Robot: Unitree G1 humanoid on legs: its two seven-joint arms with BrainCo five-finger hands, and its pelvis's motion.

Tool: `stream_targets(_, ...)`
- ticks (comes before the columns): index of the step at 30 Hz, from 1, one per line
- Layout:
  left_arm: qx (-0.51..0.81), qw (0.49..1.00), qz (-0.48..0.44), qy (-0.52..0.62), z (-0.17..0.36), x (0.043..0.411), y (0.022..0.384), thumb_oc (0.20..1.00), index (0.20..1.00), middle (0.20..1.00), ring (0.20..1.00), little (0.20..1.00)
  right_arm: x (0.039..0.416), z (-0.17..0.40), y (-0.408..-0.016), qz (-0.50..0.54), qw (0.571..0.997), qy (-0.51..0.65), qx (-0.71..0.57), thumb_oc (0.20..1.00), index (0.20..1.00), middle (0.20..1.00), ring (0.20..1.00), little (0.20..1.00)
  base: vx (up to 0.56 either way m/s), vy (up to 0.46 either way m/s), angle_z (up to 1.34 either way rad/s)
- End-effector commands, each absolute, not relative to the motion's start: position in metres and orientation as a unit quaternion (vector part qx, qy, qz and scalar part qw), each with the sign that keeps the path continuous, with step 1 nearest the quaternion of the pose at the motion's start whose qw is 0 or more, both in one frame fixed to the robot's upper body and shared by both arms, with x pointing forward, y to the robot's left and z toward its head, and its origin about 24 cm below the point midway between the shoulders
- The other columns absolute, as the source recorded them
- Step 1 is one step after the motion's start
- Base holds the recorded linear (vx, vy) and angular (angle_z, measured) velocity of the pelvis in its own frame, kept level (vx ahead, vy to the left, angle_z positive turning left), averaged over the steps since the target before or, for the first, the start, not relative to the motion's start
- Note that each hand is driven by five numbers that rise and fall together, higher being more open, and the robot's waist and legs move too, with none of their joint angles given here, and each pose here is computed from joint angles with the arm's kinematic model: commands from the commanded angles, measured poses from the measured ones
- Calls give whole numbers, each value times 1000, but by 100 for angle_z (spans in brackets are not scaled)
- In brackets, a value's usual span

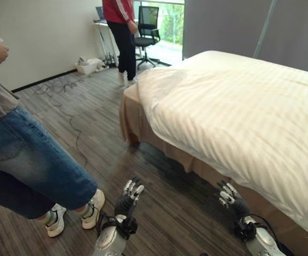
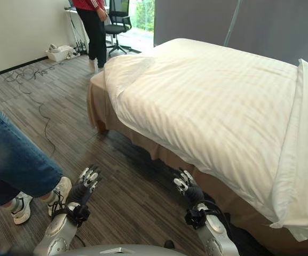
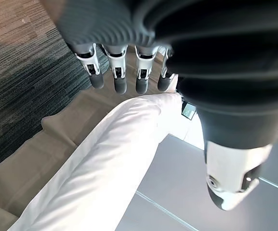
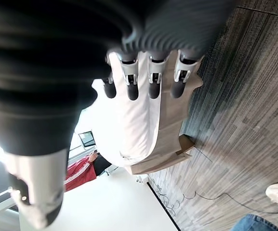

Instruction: Making the bed.

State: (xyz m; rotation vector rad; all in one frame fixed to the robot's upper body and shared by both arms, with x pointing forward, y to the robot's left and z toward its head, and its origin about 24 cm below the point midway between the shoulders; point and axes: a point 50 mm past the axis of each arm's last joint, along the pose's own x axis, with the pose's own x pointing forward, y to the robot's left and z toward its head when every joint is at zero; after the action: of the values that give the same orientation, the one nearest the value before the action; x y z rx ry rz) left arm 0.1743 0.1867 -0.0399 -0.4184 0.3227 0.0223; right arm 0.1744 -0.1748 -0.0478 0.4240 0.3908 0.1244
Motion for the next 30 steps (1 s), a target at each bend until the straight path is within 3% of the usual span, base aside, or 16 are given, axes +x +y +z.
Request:
stream_targets(1,-204,974,7,99,-23,198,190,1000,1000,1000,1000,1000,199,-22,-175,80,966,115,219,1000,1000,1000,1000,1000,0,0,0)
stream_targets(2,-95,994,20,-51,43,231,226,1000,1000,1000,1000,1000,214,67,-242,-9,995,-92,36,1000,1000,1000,1000,1000,3,-55,-1)
stream_targets(4,-131,990,25,-38,37,226,222,1000,1000,1000,1000,1000,220,63,-232,-1,992,-85,89,1000,1000,1000,1000,1000,49,-214,1)
stream_targets(13,-125,991,13,-50,43,230,221,1000,1000,1000,1000,1000,222,63,-226,40,995,-68,67,1000,1000,1000,1000,1000,-4,-62,22)
stream_targets(22,-120,989,1,-87,61,246,216,1000,1000,1000,1000,1000,212,65,-240,1,997,-79,21,1000,1000,1000,1000,1000,32,215,14)
stream_targets(30,-106,990,-12,-89,62,251,212,1000,1000,1000,1000,1000,203,45,-232,4,996,-44,73,1000,1000,1000,1000,1000,34,161,2)
